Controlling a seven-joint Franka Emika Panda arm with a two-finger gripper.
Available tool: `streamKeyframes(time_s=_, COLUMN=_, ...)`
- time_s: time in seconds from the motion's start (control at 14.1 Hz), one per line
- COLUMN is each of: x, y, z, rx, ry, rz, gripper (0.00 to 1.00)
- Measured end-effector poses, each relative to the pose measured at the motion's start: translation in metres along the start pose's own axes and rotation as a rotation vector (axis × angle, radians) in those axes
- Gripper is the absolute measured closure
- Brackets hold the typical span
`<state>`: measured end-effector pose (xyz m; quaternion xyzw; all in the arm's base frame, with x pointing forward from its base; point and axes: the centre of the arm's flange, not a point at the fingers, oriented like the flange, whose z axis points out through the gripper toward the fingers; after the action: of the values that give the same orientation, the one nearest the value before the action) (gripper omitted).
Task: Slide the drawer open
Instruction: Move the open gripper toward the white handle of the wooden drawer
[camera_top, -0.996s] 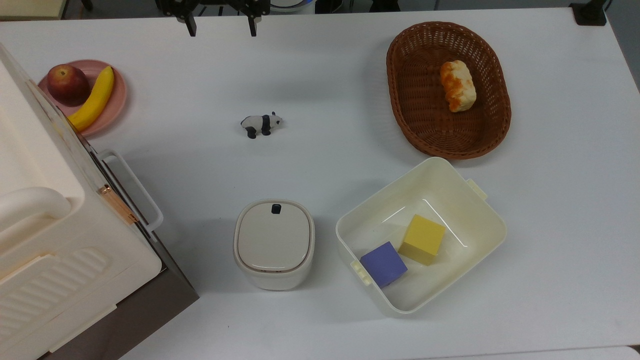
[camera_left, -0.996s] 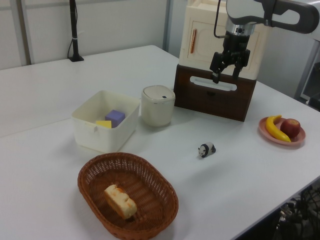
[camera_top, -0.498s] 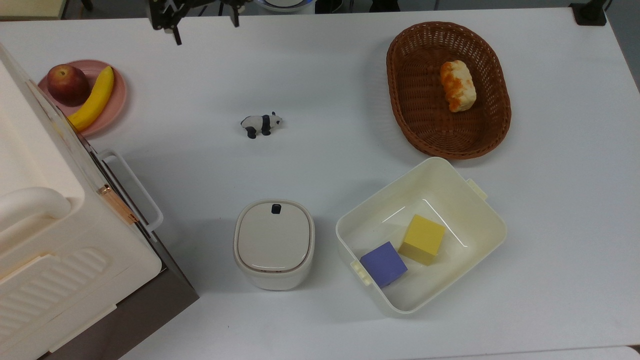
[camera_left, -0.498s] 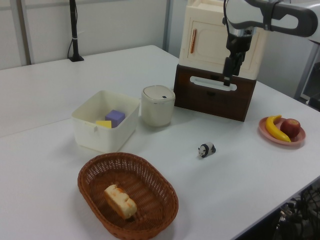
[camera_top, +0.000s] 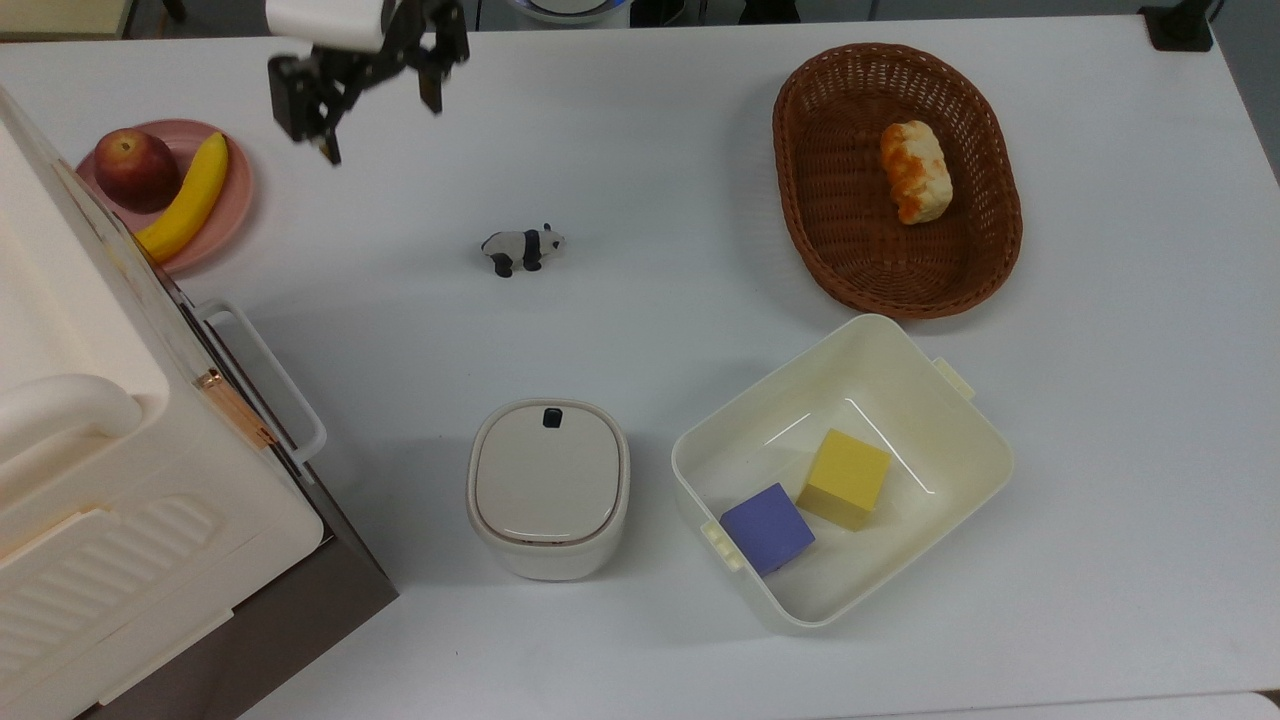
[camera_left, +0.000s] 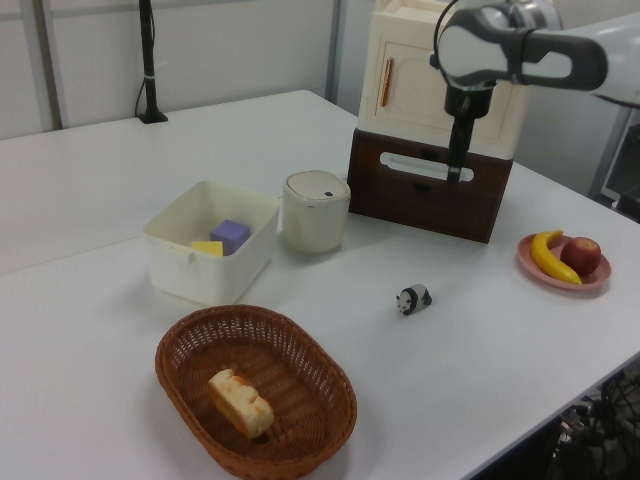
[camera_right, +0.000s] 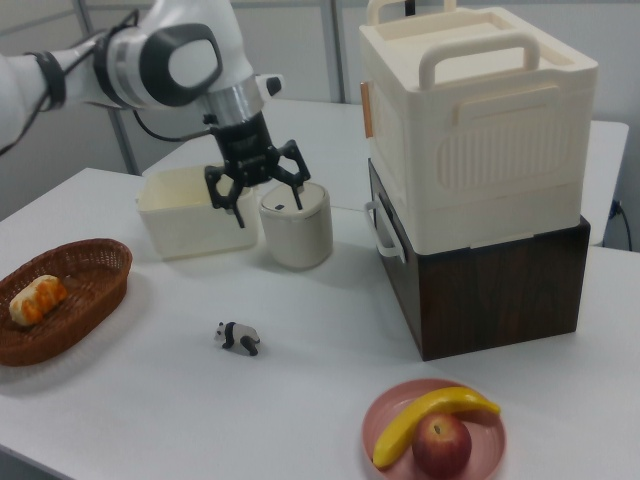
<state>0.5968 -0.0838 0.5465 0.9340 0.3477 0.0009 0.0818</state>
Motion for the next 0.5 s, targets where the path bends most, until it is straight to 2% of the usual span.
streamKeyframes(time_s=0.5, x=0.022, y=0.037, z=0.056, rx=-0.094, ry=0.079, rz=0.017, gripper=0.00)
